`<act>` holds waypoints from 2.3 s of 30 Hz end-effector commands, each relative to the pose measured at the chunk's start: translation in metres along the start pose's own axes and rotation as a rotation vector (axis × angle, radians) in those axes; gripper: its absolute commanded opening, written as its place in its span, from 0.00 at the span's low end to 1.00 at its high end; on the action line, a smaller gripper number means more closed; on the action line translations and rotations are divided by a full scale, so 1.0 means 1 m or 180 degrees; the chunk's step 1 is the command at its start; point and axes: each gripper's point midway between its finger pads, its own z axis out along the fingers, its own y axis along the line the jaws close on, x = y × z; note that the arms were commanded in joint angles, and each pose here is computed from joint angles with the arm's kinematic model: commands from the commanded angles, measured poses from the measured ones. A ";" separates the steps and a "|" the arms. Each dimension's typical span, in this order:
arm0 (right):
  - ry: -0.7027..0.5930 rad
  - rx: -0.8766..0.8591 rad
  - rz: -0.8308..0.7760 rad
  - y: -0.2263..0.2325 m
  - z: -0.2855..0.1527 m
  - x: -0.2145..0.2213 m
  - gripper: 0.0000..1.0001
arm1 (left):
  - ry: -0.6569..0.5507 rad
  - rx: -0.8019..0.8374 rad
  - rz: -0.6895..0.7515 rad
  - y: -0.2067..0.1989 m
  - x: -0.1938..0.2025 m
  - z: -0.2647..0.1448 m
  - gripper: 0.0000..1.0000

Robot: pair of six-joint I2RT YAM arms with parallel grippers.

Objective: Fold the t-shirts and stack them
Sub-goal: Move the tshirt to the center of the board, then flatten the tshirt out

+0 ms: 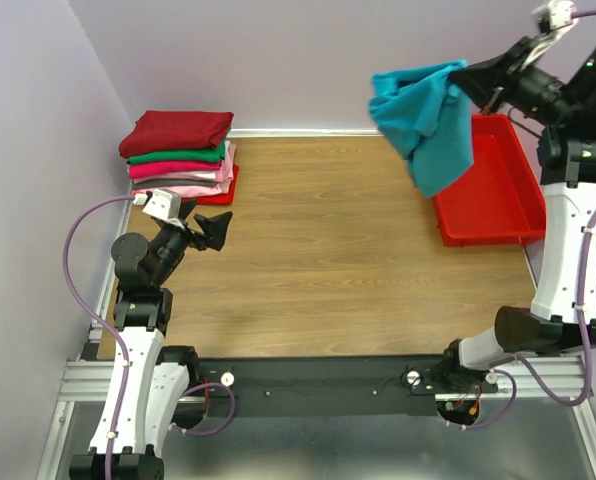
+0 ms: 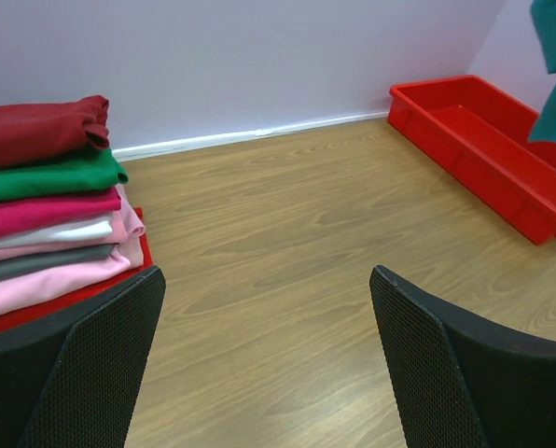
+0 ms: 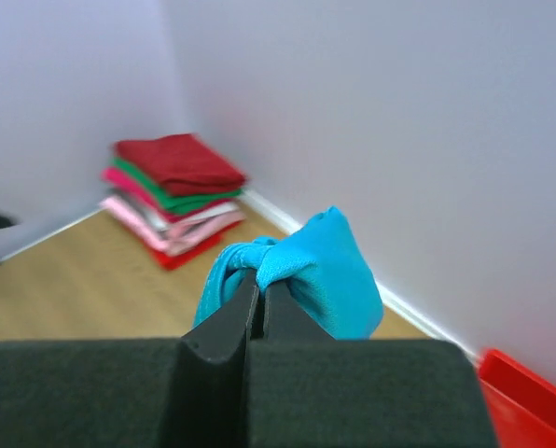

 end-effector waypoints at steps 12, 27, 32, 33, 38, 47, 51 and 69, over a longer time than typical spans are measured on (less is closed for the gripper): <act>0.1371 -0.1092 0.0463 0.135 0.053 0.227 0.42 | -0.0068 0.0278 0.0062 -0.016 -0.003 -0.002 0.98; 0.2429 -0.1385 0.0418 0.161 -0.039 0.406 0.95 | 0.1242 0.0595 -0.1587 -0.091 0.106 0.014 0.76; 0.2610 -0.1452 0.0455 0.170 -0.052 0.428 0.91 | 0.1844 0.0539 -0.1469 -0.146 0.156 0.008 0.76; 0.2728 -0.1462 0.0434 0.174 -0.055 0.438 0.89 | 0.1913 0.0479 -0.1414 -0.150 0.160 0.011 0.76; 0.3187 -0.1256 0.0271 0.172 -0.059 0.476 0.79 | 0.2498 -0.0002 -0.0940 -0.156 0.224 0.025 0.76; 0.3351 -0.0859 0.0102 0.152 -0.051 0.492 0.57 | 0.2733 -0.0363 -0.0314 -0.156 0.259 0.074 0.65; 0.3336 -0.0795 0.0117 0.149 -0.047 0.488 0.21 | 0.2791 -0.0405 -0.0210 -0.155 0.263 0.079 0.26; 0.1836 0.0452 -0.0567 0.042 0.009 0.261 0.00 | 0.0859 -0.0739 -0.0331 -0.087 -0.001 0.045 0.00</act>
